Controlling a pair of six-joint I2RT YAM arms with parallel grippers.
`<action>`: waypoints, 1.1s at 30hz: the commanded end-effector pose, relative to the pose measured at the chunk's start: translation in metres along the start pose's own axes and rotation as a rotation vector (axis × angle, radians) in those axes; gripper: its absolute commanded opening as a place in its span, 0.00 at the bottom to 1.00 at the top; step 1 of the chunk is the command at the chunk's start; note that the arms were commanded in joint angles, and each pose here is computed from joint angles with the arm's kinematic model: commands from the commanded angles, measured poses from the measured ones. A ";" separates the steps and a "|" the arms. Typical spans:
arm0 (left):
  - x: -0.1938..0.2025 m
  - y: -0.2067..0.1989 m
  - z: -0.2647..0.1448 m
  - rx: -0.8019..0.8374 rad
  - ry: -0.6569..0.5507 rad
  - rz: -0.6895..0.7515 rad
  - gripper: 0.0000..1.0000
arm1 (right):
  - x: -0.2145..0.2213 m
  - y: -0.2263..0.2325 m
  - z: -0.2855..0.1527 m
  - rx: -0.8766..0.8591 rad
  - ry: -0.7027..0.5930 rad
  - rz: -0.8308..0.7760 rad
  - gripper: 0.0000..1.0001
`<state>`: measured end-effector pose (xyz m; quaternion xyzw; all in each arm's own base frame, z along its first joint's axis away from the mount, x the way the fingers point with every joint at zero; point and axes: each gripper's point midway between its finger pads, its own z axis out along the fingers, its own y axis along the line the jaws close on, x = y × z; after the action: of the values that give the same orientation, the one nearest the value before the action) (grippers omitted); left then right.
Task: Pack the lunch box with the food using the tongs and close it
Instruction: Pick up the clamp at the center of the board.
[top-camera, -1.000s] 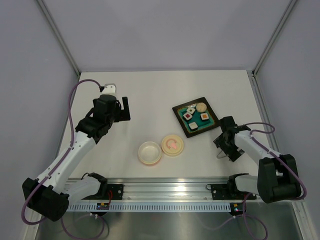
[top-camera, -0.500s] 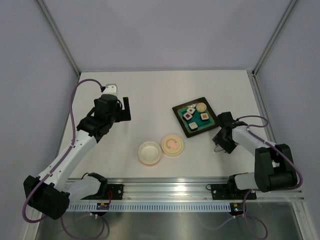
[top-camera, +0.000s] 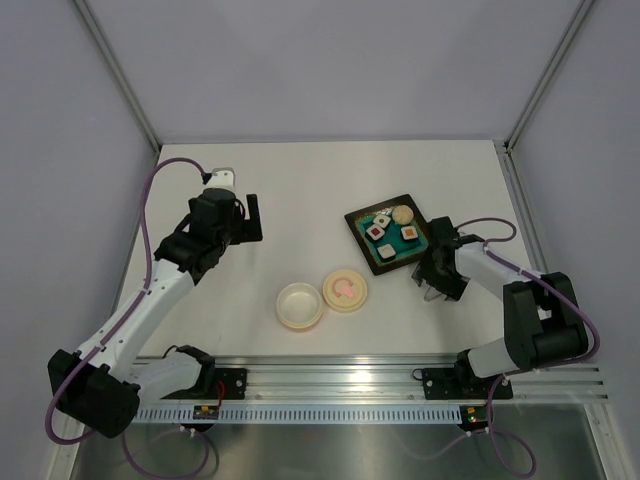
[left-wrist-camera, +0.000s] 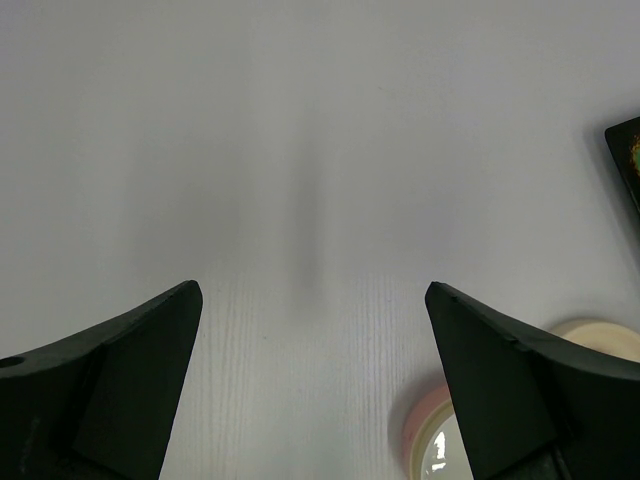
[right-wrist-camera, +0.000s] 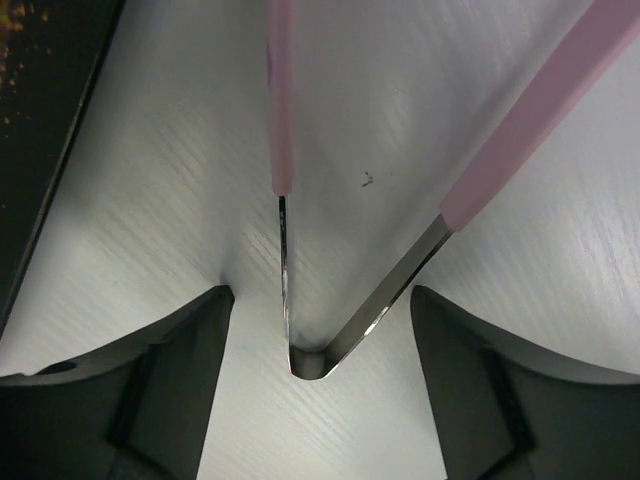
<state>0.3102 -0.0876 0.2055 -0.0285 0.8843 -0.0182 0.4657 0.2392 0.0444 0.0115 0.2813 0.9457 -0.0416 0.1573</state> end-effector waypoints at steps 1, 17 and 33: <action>-0.010 -0.007 -0.001 0.029 -0.027 -0.020 0.99 | -0.010 0.000 -0.003 0.039 -0.039 -0.003 0.83; -0.016 -0.009 -0.004 0.041 -0.040 -0.012 0.99 | -0.035 -0.011 0.000 0.019 -0.109 0.216 0.86; -0.018 -0.009 -0.006 0.043 -0.047 -0.013 0.99 | -0.038 -0.003 0.008 0.014 -0.073 0.177 0.49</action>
<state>0.3099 -0.0899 0.2051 -0.0251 0.8852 -0.0238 0.4638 0.2614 0.0209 0.0111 0.3593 0.9143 -0.0526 0.1794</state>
